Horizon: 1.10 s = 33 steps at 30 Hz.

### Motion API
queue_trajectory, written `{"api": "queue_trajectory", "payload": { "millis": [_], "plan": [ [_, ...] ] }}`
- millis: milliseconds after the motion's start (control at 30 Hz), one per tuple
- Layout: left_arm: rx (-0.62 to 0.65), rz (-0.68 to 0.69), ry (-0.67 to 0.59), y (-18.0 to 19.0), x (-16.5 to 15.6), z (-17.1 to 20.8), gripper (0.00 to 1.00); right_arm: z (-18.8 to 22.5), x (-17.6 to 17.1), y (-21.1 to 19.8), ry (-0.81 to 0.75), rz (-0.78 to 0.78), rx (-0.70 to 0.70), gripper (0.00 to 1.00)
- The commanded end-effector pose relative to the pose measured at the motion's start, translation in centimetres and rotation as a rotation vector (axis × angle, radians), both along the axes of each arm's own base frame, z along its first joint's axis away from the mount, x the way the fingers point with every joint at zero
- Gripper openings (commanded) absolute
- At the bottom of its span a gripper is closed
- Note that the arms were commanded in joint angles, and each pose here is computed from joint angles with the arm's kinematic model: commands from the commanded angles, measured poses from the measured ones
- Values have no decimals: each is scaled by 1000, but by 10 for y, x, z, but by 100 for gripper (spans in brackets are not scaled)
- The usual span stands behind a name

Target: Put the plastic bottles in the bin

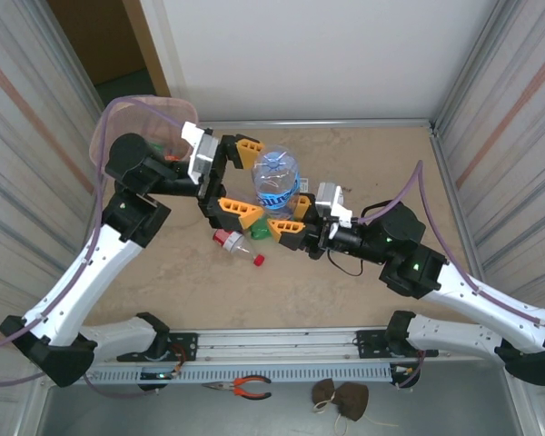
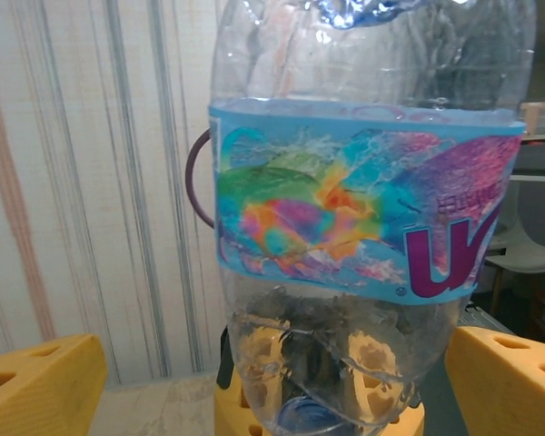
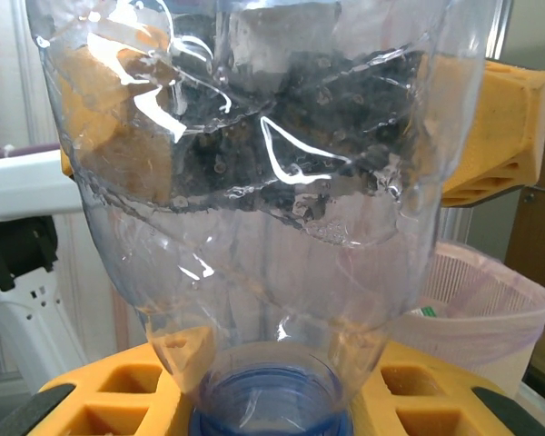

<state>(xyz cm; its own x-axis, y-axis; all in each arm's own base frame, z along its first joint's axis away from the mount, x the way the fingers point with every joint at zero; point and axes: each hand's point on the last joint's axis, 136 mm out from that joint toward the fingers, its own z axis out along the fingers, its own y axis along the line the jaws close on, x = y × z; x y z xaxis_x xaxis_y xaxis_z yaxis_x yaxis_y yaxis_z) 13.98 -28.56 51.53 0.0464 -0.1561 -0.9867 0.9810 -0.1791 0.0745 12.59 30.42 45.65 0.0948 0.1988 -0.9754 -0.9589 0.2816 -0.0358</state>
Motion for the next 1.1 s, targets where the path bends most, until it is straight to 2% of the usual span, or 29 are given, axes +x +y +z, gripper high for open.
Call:
{"api": "queue_trajectory", "payload": {
  "millis": [0, 233, 600, 800, 867, 1067],
  "plan": [
    [-13, -32, -66, 1, -13, 10, 94, 17, -8, -2, -42, 28, 33, 34],
    [-27, -61, -98, 2, -24, 18, 89, 13, -2, -3, -27, -7, 21, 34],
    [-32, -79, -108, 2, -31, 22, 71, 8, 2, -2, -12, -23, 6, 33],
    [-34, -81, -115, 3, -34, 23, 65, 8, 2, -3, -10, -25, 8, 34],
    [-33, -79, -116, 3, -33, 23, 64, 8, 2, -3, -7, -29, 7, 37],
    [-10, 28, -125, 2, -21, 17, 64, 6, 5, -6, 6, -50, 5, 64]
  ]
}}
